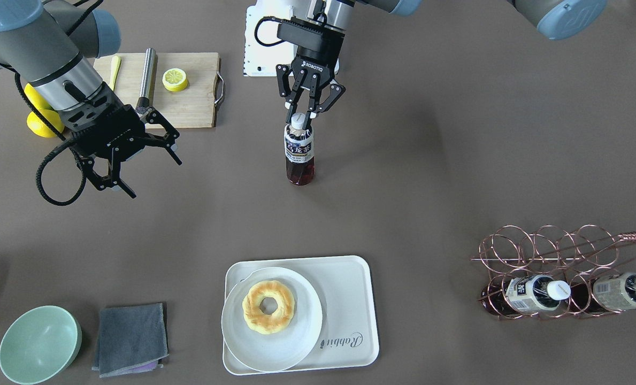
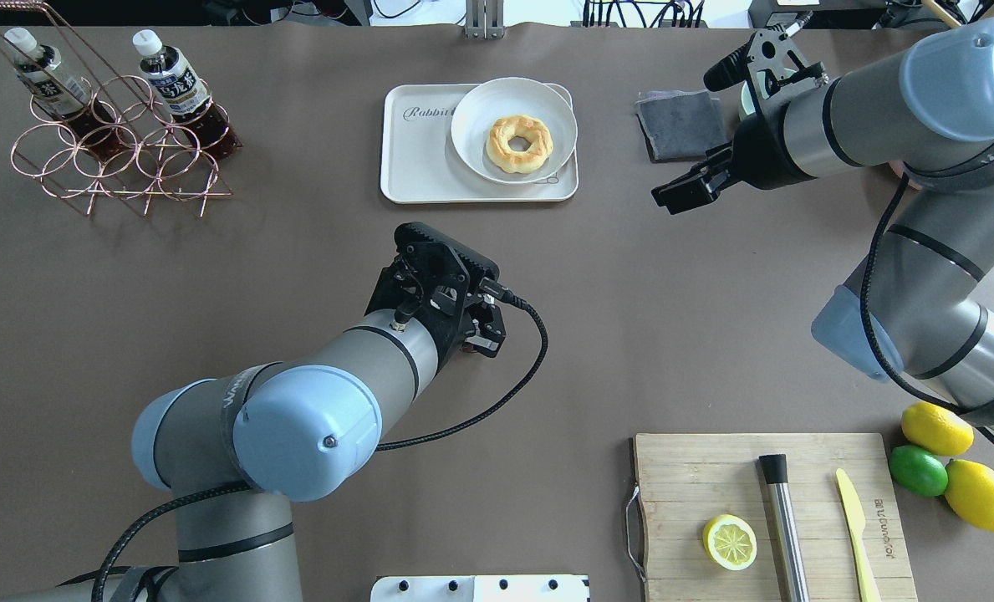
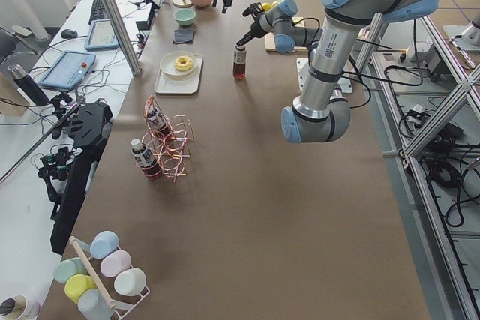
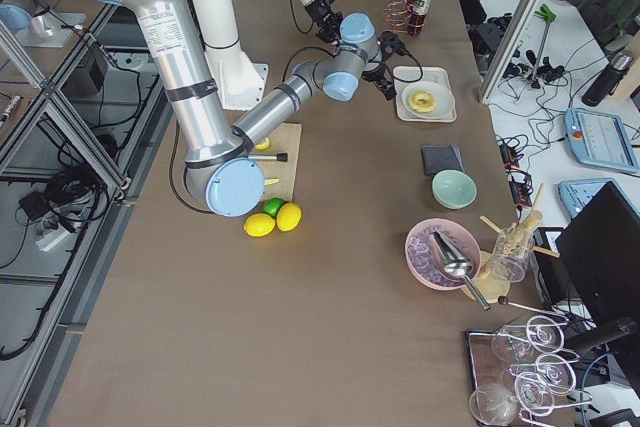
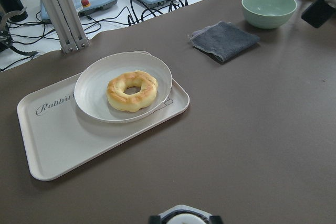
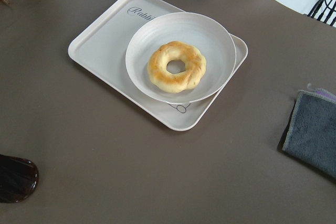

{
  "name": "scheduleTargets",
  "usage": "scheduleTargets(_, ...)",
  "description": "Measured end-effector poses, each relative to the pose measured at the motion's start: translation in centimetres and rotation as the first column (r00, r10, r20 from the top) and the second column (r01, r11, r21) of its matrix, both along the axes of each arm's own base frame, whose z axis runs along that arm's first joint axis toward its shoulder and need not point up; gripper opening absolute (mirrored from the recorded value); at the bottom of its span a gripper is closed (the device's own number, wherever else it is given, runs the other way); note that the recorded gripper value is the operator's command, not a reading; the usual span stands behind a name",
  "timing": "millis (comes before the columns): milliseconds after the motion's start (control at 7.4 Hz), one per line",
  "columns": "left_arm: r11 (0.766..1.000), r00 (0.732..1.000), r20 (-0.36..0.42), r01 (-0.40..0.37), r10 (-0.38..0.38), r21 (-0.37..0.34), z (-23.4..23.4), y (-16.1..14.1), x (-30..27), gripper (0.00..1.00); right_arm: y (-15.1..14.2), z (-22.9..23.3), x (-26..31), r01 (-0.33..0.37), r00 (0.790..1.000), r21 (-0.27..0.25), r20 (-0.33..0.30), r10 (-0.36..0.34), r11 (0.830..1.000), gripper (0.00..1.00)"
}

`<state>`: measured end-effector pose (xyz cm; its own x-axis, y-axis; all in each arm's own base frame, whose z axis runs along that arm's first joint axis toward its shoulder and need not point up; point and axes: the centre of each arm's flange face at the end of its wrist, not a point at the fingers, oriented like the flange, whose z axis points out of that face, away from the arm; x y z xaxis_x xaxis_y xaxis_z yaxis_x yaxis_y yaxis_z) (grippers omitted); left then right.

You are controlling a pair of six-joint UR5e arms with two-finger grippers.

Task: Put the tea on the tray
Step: 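Carry the tea bottle with the left gripper toward the open table center, then set the bottle down and withdraw the left gripper while the right arm approaches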

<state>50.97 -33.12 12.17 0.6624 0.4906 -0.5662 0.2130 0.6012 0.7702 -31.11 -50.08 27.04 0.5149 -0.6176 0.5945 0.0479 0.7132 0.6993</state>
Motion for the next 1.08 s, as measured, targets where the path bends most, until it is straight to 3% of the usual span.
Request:
scheduleTargets(135,1.0,1.0,0.001,-0.003,0.003,0.0,0.0,0.0,0.1,0.0,0.0,0.0,0.0,0.0,1.0,0.0,0.0,0.0,1.0,1.0)
scheduleTargets(270,1.0,1.0,0.001,-0.005,0.005,0.0,0.0,0.1,0.1,0.43,0.0,0.0,-0.1,0.001,1.0,-0.001,0.0,-0.001,1.0,1.0)
scheduleTargets(541,1.0,1.0,0.003,-0.01,0.01,0.003,0.0,0.1,0.0,0.84,0.0,0.0,-0.1,0.002,1.0,0.0,0.0,-0.002,1.0,1.0)
scheduleTargets(676,1.0,1.0,0.006,-0.012,0.012,0.005,0.1,0.1,0.0,0.97,0.1,0.0,-0.1,0.003,1.0,0.0,0.0,-0.003,1.0,1.0)
scheduleTargets(1081,1.0,0.999,-0.032,0.006,-0.006,0.017,-1.2,-0.6,-2.4,0.97,0.2,-0.2,-0.3,0.004,1.0,0.001,0.003,-0.004,1.0,1.0)
